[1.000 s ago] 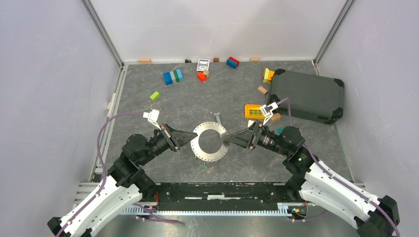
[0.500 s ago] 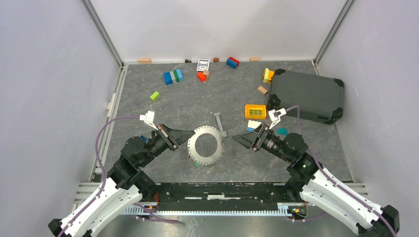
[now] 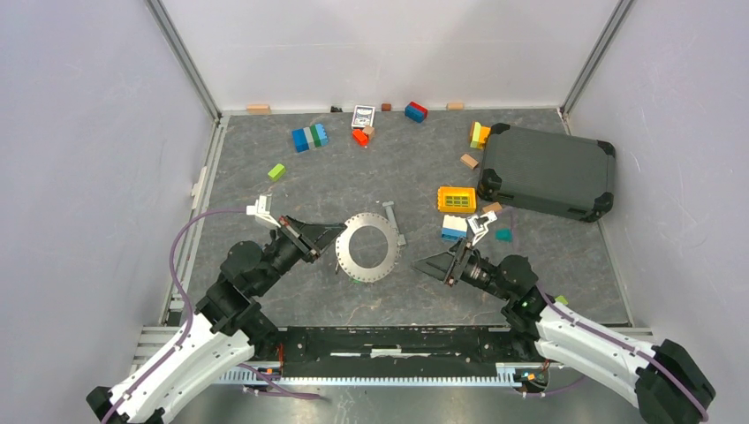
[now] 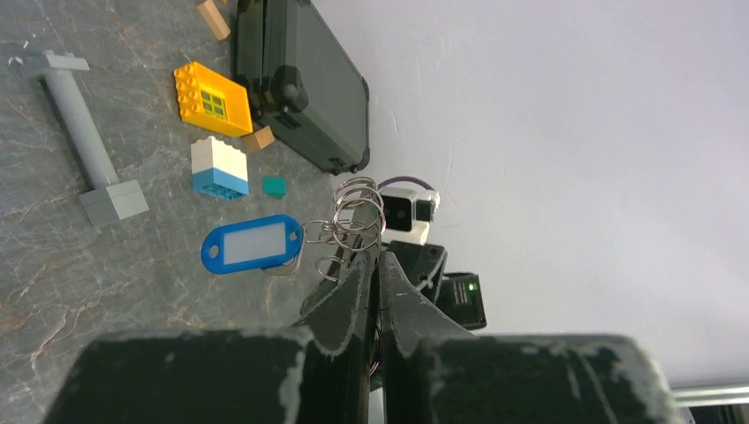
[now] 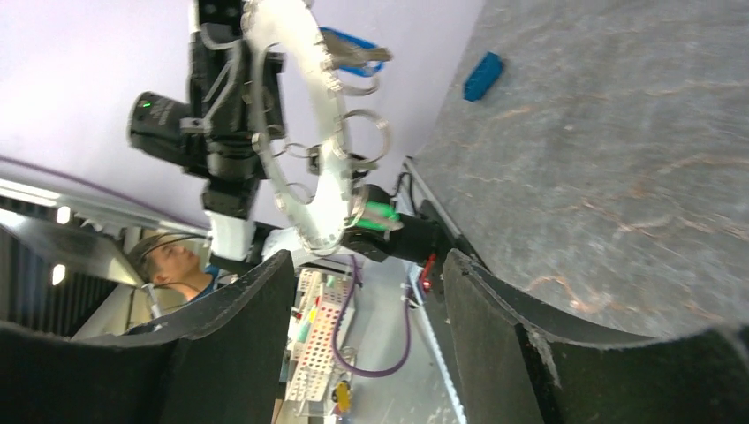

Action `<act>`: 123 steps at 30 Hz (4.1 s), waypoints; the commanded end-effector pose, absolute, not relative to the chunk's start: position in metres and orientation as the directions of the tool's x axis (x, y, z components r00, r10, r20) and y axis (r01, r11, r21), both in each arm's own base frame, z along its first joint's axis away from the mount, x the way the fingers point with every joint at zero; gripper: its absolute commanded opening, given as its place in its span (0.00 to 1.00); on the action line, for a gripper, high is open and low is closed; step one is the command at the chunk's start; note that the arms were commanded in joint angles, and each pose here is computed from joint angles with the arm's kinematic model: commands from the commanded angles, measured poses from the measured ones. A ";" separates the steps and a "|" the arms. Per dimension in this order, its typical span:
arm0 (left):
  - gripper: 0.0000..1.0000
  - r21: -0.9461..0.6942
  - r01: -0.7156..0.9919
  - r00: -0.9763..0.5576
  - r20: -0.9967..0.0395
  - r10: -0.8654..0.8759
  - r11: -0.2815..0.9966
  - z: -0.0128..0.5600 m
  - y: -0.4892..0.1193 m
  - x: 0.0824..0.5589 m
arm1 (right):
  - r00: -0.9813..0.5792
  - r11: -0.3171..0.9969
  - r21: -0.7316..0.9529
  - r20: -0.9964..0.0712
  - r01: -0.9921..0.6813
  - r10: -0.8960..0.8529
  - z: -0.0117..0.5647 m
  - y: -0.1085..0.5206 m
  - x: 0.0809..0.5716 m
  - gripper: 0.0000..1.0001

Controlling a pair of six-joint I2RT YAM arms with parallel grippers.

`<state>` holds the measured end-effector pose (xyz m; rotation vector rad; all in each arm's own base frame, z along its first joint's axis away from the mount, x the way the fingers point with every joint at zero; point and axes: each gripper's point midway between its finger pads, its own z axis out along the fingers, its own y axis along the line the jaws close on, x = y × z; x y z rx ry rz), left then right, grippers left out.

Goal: Remove the keys from the keyring

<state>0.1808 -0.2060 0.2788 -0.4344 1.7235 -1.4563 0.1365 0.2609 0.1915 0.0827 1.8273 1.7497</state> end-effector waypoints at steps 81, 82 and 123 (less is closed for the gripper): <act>1.00 -0.623 0.618 -0.353 -0.765 -0.539 0.480 0.312 -0.189 0.160 | -0.428 0.191 0.902 -0.359 -0.386 0.829 0.316 0.220 0.185 0.00; 1.00 -0.616 0.631 -0.359 -0.770 -0.527 0.471 0.311 -0.192 0.158 | -0.417 0.200 0.901 -0.363 -0.385 0.833 0.318 0.218 0.186 0.00; 0.84 -0.166 0.781 0.090 -0.924 -0.371 0.603 0.283 -0.296 0.119 | -0.400 0.283 0.837 -0.487 -0.469 0.777 0.363 0.213 0.174 0.00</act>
